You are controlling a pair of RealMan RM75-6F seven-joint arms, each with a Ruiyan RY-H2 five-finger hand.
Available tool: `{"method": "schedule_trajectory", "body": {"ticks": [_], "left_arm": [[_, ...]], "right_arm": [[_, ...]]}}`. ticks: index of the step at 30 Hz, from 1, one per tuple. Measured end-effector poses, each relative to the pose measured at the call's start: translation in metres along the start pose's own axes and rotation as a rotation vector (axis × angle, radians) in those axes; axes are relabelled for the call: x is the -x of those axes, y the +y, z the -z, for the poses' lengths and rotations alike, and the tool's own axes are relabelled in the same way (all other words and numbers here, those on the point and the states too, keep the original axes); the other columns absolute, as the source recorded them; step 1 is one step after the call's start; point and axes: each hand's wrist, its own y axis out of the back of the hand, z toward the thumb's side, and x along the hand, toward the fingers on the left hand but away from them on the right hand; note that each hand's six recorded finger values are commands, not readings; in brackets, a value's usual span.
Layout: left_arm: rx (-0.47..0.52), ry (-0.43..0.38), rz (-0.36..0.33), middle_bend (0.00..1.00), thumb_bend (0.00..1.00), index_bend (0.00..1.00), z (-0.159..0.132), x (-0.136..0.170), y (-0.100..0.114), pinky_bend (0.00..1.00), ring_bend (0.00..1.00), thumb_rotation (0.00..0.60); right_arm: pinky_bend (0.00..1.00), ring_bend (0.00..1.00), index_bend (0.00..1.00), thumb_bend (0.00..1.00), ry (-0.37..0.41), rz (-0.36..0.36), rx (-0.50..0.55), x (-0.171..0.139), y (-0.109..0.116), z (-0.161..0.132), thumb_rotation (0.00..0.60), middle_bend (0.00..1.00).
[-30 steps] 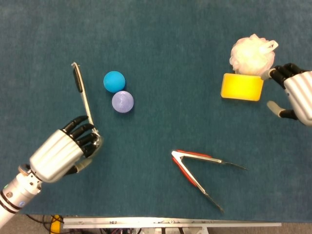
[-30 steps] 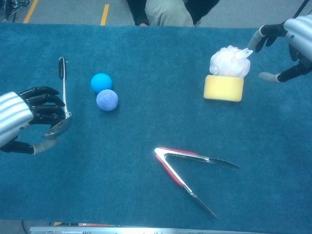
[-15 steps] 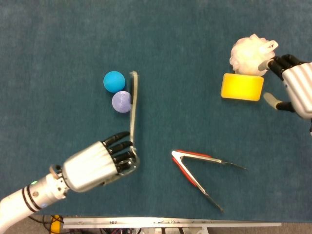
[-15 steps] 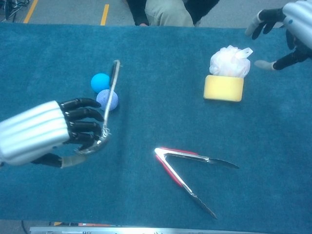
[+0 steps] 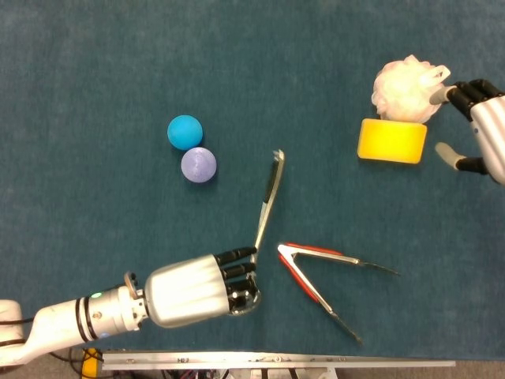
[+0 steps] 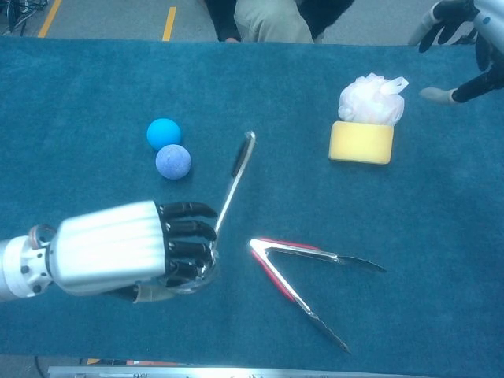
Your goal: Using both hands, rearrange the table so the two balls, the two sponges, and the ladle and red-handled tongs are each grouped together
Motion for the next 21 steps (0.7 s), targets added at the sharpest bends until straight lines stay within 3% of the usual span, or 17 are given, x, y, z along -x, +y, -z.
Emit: {"method": "schedule_trajectory", "body": {"ticks": [21], "left_arm": [[-0.090, -0.174, 0.125, 0.36, 0.37, 0.63, -0.021, -0.027, -0.028, 0.18, 0.22, 0.600]], "right_arm": [[0.64, 0.34, 0.37, 0.16, -0.032, -0.010, 0.020, -0.001, -0.007, 0.012, 0.600, 0.42]]}}
